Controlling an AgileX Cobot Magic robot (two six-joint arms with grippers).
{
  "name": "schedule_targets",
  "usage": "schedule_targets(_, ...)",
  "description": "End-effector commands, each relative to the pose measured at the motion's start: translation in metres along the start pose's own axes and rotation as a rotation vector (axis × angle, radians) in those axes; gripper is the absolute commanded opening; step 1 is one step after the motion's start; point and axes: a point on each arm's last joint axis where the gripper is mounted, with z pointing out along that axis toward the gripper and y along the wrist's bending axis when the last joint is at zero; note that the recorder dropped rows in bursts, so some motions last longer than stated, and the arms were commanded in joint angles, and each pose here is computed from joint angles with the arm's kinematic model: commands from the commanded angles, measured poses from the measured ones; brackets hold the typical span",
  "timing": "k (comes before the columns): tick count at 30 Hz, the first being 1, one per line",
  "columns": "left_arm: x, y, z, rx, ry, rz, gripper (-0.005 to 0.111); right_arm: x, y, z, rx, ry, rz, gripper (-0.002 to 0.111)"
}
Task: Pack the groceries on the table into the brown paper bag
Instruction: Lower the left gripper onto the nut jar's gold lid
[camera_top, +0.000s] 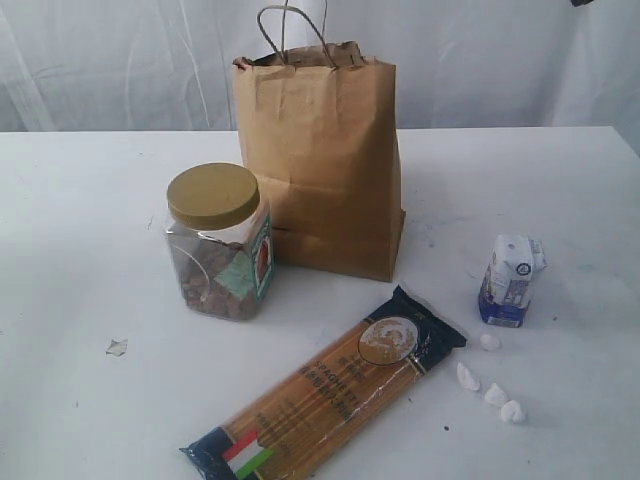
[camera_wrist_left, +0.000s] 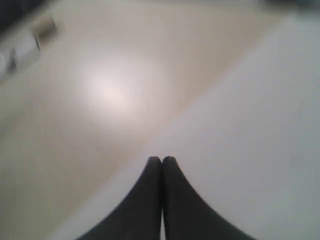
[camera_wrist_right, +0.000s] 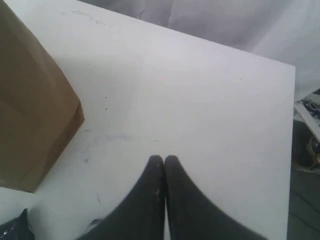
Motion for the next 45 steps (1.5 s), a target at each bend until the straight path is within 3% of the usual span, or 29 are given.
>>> schedule_targets(1,0.075,-0.014,0.009,0.373,0.587,-0.129,0.000,0.001,-0.001,-0.002,0.006,-0.002,-0.026,0.000)
schedule_targets(4,0.089,-0.035,-0.013,0.630,0.811,-0.133,0.000,0.001,-0.001,-0.002,0.006,-0.002,-0.026,0.000)
schedule_targets(6,0.085,-0.051,-0.037,0.825,0.874,-0.123,0.000,0.001,-0.001,-0.002,0.002,-0.003,-0.024,0.000)
schedule_targets(8,0.067,-0.063,-0.066,0.962,0.827,-0.125,0.000,0.001,-0.001,-0.002,0.000,-0.003,-0.023,0.000)
schedule_targets(13,0.005,-0.077,-0.151,1.051,0.543,-0.119,0.000,0.001,-0.001,-0.002,0.000,-0.003,-0.039,0.000)
schedule_targets(15,-0.013,-0.090,-0.188,1.157,0.467,-0.126,0.000,0.001,-0.001,-0.002,-0.004,-0.004,-0.047,0.000)
schedule_targets(17,-0.025,-0.104,-0.227,1.307,0.405,-0.070,0.000,0.001,-0.001,-0.002,-0.004,-0.004,-0.047,0.000)
schedule_targets(19,-0.025,-0.120,-0.268,1.462,0.357,0.147,0.000,0.000,0.000,-0.002,-0.014,-0.007,-0.043,0.000)
schedule_targets(21,-0.023,-0.135,-0.300,1.481,0.299,0.273,0.000,0.000,0.001,-0.002,-0.023,-0.009,-0.040,0.000)
schedule_targets(26,0.000,-0.172,-0.386,1.279,0.124,0.757,0.000,-0.001,0.004,-0.002,-0.058,-0.018,-0.019,0.000)
schedule_targets(28,0.009,-0.182,-0.416,1.237,0.094,0.824,0.000,-0.001,0.007,-0.003,-0.091,-0.026,0.013,0.000)
schedule_targets(31,0.024,-0.195,-0.460,1.295,0.042,0.913,0.000,-0.003,0.012,-0.003,-0.140,-0.038,0.032,0.000)
schedule_targets(34,0.030,-0.199,-0.473,1.323,0.022,0.947,0.001,-0.003,0.013,-0.004,-0.154,-0.044,0.037,0.000)
schedule_targets(36,0.034,-0.203,-0.477,1.390,0.050,0.929,0.012,-0.003,0.013,-0.004,-0.154,-0.044,0.037,0.000)
schedule_targets(38,0.038,-0.205,-0.481,1.455,0.083,0.912,0.039,-0.003,0.013,-0.004,-0.156,-0.044,0.038,0.000)
schedule_targets(39,0.045,-0.210,-0.480,1.477,0.120,0.916,0.068,-0.003,0.013,-0.004,-0.158,-0.045,0.039,0.000)
schedule_targets(41,0.055,-0.215,-0.471,1.444,0.192,0.911,0.105,-0.003,0.014,-0.004,-0.161,-0.046,0.040,0.000)
schedule_targets(45,0.070,-0.218,-0.467,1.429,0.296,0.894,0.105,-0.003,0.014,-0.004,-0.161,-0.046,0.040,0.000)
